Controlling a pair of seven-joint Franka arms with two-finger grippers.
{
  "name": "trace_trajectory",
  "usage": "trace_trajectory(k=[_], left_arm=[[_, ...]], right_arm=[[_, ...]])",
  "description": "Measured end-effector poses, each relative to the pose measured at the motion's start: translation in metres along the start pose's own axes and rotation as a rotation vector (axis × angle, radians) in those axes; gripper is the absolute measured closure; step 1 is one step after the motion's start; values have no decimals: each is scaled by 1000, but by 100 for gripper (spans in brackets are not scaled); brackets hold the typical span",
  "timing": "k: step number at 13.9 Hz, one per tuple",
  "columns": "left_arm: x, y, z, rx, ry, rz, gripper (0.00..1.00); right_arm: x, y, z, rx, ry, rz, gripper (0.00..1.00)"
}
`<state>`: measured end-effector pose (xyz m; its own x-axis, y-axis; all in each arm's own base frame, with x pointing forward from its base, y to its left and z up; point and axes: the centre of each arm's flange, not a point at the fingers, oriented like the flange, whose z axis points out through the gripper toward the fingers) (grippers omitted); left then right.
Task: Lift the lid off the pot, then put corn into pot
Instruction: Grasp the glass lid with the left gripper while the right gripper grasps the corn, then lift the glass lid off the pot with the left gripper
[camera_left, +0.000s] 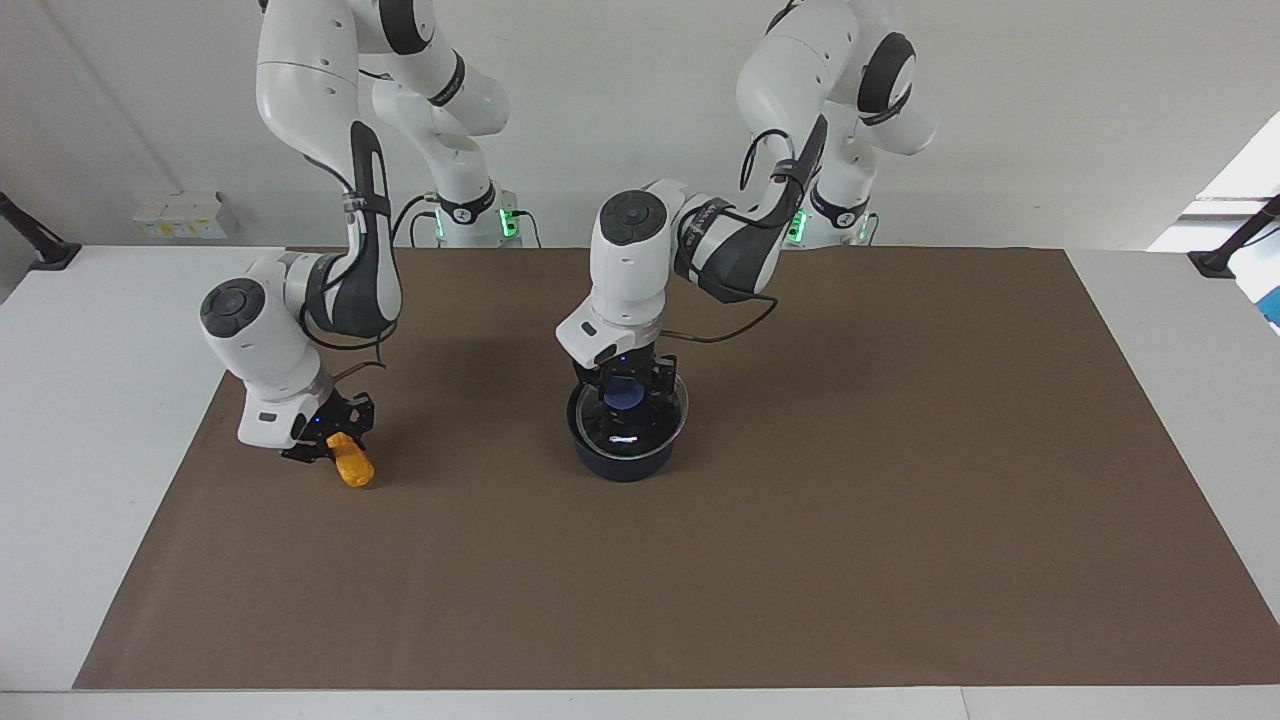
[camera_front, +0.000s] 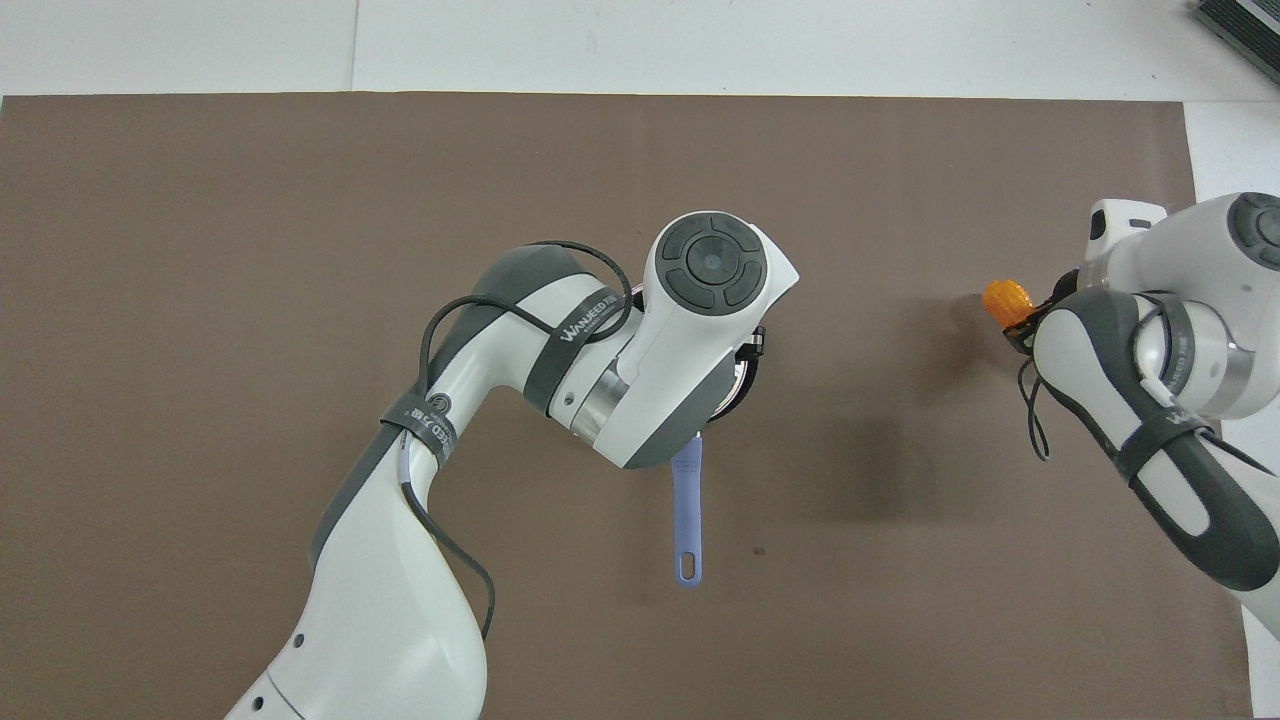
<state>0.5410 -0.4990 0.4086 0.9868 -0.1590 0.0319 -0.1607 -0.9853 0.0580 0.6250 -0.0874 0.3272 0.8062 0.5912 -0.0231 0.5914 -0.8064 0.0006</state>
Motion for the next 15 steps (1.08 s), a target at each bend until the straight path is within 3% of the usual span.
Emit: trace_trajectory(k=[5,9,15], left_arm=[[9,-12,-47,-33,62,-37,39],[30,-62,-71,-38,87,-86,39],[53,-203,-72,-83,26,-2,39]], right_arm=[[-3,-15,-89,16,-14,82,62],[2,-50,-139,22,-25,136,62],[71,-159,-156,-8,-32,337,62]])
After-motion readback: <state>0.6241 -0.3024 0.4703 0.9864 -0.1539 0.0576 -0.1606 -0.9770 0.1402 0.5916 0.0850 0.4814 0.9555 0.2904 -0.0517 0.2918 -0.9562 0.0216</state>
